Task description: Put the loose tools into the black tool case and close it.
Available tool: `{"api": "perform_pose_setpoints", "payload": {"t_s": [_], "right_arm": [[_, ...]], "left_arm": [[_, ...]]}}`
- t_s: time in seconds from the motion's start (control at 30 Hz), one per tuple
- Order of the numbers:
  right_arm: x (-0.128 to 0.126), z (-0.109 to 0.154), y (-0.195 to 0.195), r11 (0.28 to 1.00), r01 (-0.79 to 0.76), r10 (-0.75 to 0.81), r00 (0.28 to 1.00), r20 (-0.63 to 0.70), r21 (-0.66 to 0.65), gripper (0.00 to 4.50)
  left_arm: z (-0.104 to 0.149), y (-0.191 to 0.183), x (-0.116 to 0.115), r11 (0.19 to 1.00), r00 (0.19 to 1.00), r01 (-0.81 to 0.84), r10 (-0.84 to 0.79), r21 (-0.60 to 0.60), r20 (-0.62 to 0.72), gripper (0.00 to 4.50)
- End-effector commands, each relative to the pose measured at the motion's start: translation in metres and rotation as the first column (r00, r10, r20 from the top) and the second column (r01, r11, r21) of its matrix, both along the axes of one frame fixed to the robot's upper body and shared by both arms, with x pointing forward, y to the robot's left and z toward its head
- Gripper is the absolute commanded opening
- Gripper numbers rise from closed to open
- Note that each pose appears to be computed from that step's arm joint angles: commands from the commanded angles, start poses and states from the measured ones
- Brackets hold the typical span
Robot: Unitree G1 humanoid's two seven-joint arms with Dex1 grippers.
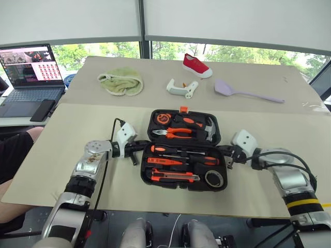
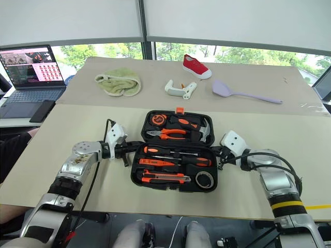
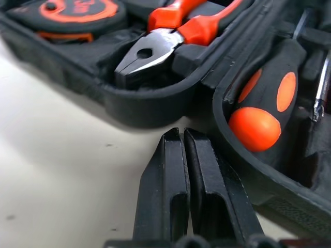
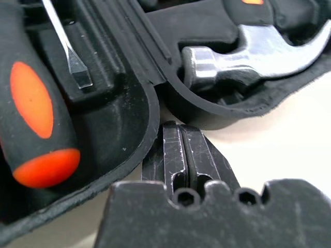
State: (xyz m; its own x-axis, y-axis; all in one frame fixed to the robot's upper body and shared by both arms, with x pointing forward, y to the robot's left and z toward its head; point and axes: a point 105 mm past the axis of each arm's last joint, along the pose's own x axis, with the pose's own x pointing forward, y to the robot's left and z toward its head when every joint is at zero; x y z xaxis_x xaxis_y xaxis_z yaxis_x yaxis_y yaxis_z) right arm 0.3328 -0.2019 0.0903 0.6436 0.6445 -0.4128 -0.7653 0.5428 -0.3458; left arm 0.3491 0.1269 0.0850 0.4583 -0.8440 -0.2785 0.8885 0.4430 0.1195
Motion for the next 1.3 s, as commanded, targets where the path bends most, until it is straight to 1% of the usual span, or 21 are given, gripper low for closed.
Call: {"api": "perform_pose_setpoints", "payload": {"t_s": [0.03,0.07,0.1,0.13,0.2,0.23,0.33,0.37,0.4,0.47,0.5,0.57,0.6,0.73,0.8,1.1,1.13,1.17,1.2,1.23,1.3], "right_arm": [[-0.008,0.011,0.0,0.999,-0.024,0.024,1.0,-0.002,0.035,0.0],[-0.01,0.012,-0.001,0.998,-0.018,0.018,1.0,-0.015,0.057,0.0],[-0.015,0.011,0.0,0.994,-0.005,0.014,0.996,-0.083,0.105,0.0],[-0.012,0.018,-0.003,0.991,0.036,-0.026,0.997,-0.074,0.127,0.0],[-0.018,0.023,-0.006,0.989,0.046,-0.025,0.989,-0.145,0.143,0.59],[-0.015,0.035,-0.009,0.985,0.061,-0.044,0.994,-0.104,0.162,0.77],[-0.016,0.061,-0.013,0.975,0.07,-0.047,0.993,-0.111,0.21,1.85],[-0.018,0.065,-0.013,0.975,0.071,-0.042,0.989,-0.139,0.211,2.11],[-0.018,0.072,-0.013,0.971,0.081,-0.039,0.982,-0.186,0.224,2.6],[-0.012,0.088,-0.012,0.962,0.115,-0.057,0.971,-0.23,0.249,3.13],[-0.005,0.091,-0.014,0.962,0.162,-0.105,0.963,-0.249,0.219,3.52],[0.007,0.086,-0.02,0.963,0.256,-0.217,0.924,-0.315,0.087,4.27],[0.011,0.084,-0.022,0.958,0.284,-0.252,0.905,-0.344,0.047,4.49],[0.038,0.089,-0.015,0.934,0.349,-0.298,0.881,-0.366,0.078,4.49],[0.047,0.081,-0.017,0.921,0.386,-0.338,0.857,-0.389,0.05,4.49],[0.061,0.06,-0.011,0.907,0.421,-0.376,0.816,-0.439,0.007,4.49],[0.062,0.058,-0.011,0.905,0.425,-0.378,0.813,-0.442,0.007,3.99],[0.063,0.057,-0.01,0.904,0.428,-0.38,0.811,-0.445,0.008,3.74],[0.064,0.055,-0.01,0.902,0.432,-0.384,0.807,-0.449,0.005,3.38],[0.064,0.053,-0.01,0.901,0.434,-0.387,0.803,-0.453,0.0,3.09],[0.063,0.05,-0.011,0.899,0.439,-0.391,0.795,-0.463,-0.006,2.45]], "left_arm": [[0.009,-0.001,-0.004,1.0,0.999,0.018,-0.018,0.0,0.041,0.19],[0.01,0.004,-0.002,1.0,0.999,-0.008,0.008,-0.009,0.037,0.19],[0.011,0.008,-0.002,0.999,1.0,-0.026,0.027,-0.028,0.013,0.19],[0.014,0.015,0.001,0.997,0.998,-0.063,0.063,-0.034,0.001,0.19],[0.018,0.025,-0.002,0.996,0.996,-0.08,0.079,-0.024,-0.044,0.69],[0.022,0.031,-0.003,0.995,0.992,-0.096,0.095,-0.014,-0.077,0.85],[0.041,0.043,-0.002,0.988,0.976,-0.148,0.137,-0.053,-0.169,2.04],[0.048,0.044,-0.001,0.984,0.969,-0.165,0.148,-0.071,-0.198,2.33],[0.057,0.045,0.002,0.979,0.959,-0.187,0.165,-0.079,-0.231,2.81],[0.069,0.045,0.009,0.97,0.933,-0.231,0.2,-0.071,-0.3,3.37],[0.069,0.046,0.015,0.967,0.923,-0.254,0.236,-0.021,-0.304,3.74],[0.067,0.043,0.026,0.951,0.899,-0.301,0.308,0.072,-0.311,4.43],[0.068,0.039,0.033,0.94,0.883,-0.334,0.336,0.066,-0.326,4.44],[0.071,0.02,0.05,0.93,0.874,-0.363,0.361,0.055,-0.325,4.44],[0.067,0.015,0.055,0.921,0.861,-0.384,0.382,0.065,-0.336,4.44],[0.058,0.01,0.062,0.902,0.829,-0.427,0.421,0.07,-0.368,4.44],[0.057,0.009,0.062,0.902,0.826,-0.426,0.418,0.066,-0.379,4.44],[0.056,0.008,0.061,0.904,0.825,-0.423,0.412,0.061,-0.387,4.18],[0.055,0.007,0.061,0.906,0.824,-0.42,0.406,0.056,-0.396,3.91],[0.054,0.006,0.061,0.906,0.822,-0.419,0.404,0.055,-0.402,3.72],[0.053,0.005,0.06,0.908,0.82,-0.417,0.398,0.049,-0.411,3.01]]}}
